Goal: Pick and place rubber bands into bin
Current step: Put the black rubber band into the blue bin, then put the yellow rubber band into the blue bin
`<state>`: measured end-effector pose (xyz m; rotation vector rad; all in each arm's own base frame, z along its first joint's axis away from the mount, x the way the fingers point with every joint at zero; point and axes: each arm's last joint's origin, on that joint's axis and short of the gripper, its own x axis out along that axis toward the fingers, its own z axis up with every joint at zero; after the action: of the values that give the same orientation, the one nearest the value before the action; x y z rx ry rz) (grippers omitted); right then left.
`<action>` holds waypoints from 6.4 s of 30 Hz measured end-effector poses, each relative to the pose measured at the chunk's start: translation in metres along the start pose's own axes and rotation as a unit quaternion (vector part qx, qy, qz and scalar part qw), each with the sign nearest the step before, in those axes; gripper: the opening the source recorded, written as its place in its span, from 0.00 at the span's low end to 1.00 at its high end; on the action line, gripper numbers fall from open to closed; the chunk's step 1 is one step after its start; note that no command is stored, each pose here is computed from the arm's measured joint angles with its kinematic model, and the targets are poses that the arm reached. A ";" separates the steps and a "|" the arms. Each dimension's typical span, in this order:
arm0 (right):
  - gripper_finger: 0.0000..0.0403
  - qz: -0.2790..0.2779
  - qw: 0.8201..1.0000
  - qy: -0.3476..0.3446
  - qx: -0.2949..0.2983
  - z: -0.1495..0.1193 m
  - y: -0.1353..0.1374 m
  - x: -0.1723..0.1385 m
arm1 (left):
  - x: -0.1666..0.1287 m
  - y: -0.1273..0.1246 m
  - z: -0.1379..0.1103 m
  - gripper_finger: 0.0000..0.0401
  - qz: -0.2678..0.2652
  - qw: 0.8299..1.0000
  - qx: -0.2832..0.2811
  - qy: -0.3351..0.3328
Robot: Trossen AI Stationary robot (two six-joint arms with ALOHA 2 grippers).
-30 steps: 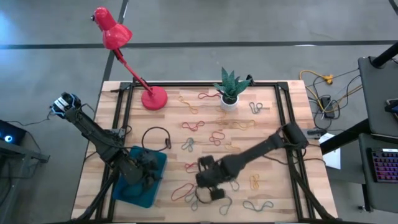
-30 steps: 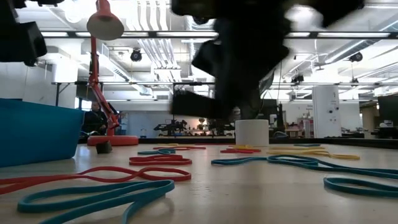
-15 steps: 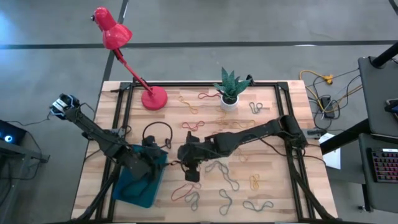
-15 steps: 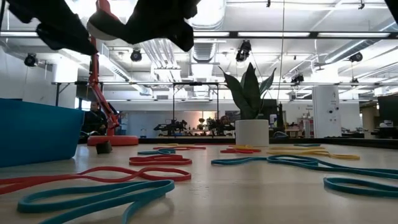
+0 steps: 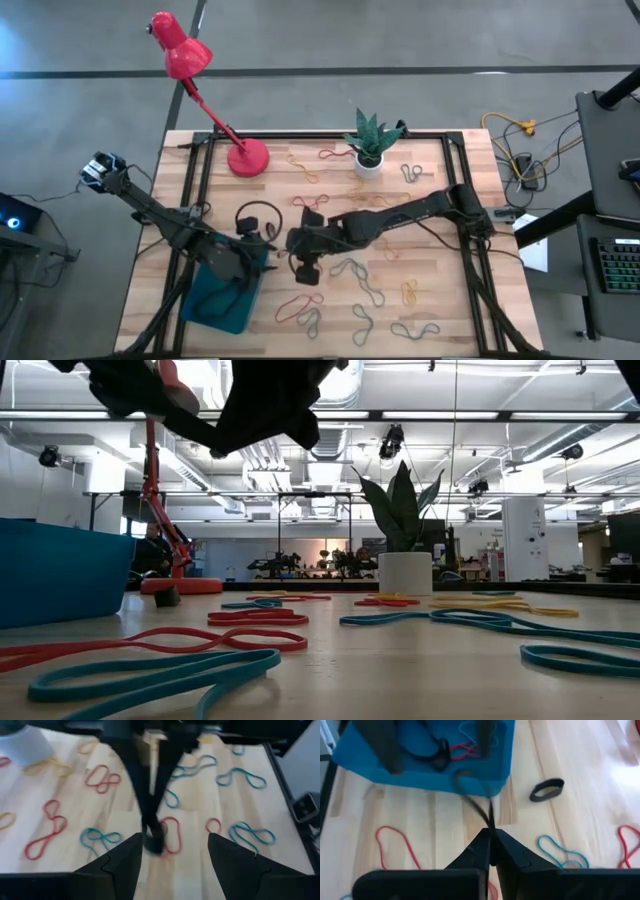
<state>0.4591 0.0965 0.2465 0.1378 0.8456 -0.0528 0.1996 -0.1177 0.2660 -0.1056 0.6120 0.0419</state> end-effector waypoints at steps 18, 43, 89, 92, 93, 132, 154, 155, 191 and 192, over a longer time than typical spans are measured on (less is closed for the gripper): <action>0.02 0.011 1.000 -0.001 0.000 0.001 -0.001 0.000 | 0.020 0.014 0.001 0.45 0.043 0.999 -0.003 0.018; 0.02 0.015 1.000 0.001 0.001 0.000 0.001 0.000 | 0.023 0.014 0.000 0.45 0.037 0.999 -0.006 0.029; 0.63 0.004 0.998 0.058 0.027 -0.015 0.011 -0.002 | -0.014 0.023 -0.013 0.00 0.012 0.980 -0.022 0.200; 0.66 -0.004 0.996 0.093 0.015 -0.024 0.015 -0.004 | -0.034 0.024 -0.016 0.00 -0.013 0.962 -0.052 0.269; 0.67 -0.007 0.995 0.103 0.011 -0.026 0.016 -0.005 | -0.038 0.025 -0.018 0.00 -0.017 0.955 -0.065 0.288; 0.62 0.011 0.956 0.283 -0.082 -0.100 0.048 -0.020 | -0.040 0.006 -0.032 0.54 -0.040 0.953 -0.165 0.252; 0.57 -0.113 0.820 0.335 0.451 -0.242 0.024 -0.103 | -0.035 0.008 -0.033 0.54 -0.016 0.959 -0.153 0.236; 0.57 -0.123 0.814 0.335 0.459 -0.242 0.025 -0.101 | -0.035 0.008 -0.033 0.54 -0.016 0.959 -0.154 0.236; 0.02 -0.132 0.841 0.319 0.416 -0.231 0.042 -0.058 | -0.035 0.008 -0.033 0.54 -0.019 0.962 -0.139 0.234; 0.02 -0.110 0.853 0.289 0.421 -0.217 0.043 -0.058 | -0.035 0.008 -0.033 0.54 -0.021 0.963 -0.133 0.232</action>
<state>0.2638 0.1695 0.1520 0.9220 1.3968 -0.6320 0.1512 -0.1134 0.2590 -0.3977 1.0723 0.0584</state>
